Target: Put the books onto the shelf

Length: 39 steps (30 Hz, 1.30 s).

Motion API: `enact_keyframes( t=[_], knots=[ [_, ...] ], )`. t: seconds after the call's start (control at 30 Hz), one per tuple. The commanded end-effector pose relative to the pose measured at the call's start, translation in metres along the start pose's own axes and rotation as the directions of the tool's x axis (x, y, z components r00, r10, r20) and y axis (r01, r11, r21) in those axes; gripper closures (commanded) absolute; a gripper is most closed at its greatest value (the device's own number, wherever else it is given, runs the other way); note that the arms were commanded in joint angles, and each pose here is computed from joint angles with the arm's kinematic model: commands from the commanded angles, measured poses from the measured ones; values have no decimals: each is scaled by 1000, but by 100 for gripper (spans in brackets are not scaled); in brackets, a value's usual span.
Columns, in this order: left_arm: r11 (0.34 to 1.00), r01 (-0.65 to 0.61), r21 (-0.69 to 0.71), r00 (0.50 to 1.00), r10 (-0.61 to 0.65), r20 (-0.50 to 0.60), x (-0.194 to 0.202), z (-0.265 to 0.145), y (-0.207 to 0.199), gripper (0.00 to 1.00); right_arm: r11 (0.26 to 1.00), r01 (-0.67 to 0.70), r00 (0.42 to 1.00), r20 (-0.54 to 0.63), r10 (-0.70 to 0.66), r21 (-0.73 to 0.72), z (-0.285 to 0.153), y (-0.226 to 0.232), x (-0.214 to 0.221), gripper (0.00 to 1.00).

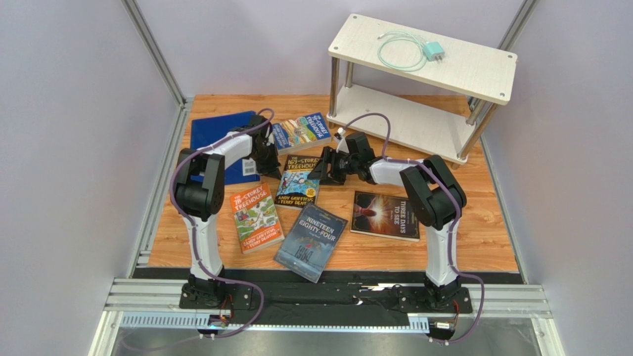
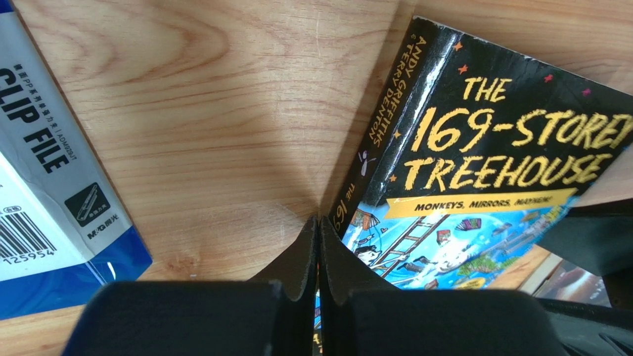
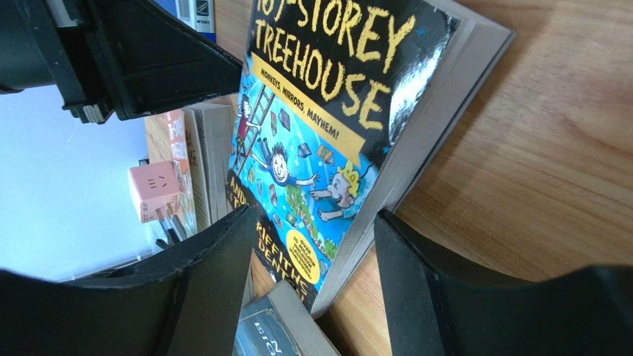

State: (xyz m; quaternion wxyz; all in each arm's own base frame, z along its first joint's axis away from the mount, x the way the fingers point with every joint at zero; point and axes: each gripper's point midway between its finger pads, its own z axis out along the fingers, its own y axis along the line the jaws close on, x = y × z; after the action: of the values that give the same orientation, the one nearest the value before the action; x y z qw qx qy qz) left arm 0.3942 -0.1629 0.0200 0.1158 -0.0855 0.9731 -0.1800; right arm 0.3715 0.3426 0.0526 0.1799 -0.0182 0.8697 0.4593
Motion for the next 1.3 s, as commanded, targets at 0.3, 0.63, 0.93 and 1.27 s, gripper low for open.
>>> enact_keyframes(
  t=[0.3, 0.63, 0.93, 1.27],
  knots=[
    [993, -79, 84, 995, 83, -55, 17, 12, -54, 100, 932, 140, 990, 25, -139, -335, -8, 97, -9, 38],
    [992, -129, 8, 992, 129, 8, 1, -5, -48, 93, 979, 61, 998, -22, -66, -193, 20, 59, -11, 100],
    [976, -185, -118, 942, 210, 260, -37, -99, -43, 48, 964, 149, 989, 56, -140, -220, 3, 82, -59, 100],
    [865, -263, 427, 863, 14, 505, -32, -168, -60, 0, 823, 231, 973, 113, -202, -518, -71, 155, -93, 100]
  ],
)
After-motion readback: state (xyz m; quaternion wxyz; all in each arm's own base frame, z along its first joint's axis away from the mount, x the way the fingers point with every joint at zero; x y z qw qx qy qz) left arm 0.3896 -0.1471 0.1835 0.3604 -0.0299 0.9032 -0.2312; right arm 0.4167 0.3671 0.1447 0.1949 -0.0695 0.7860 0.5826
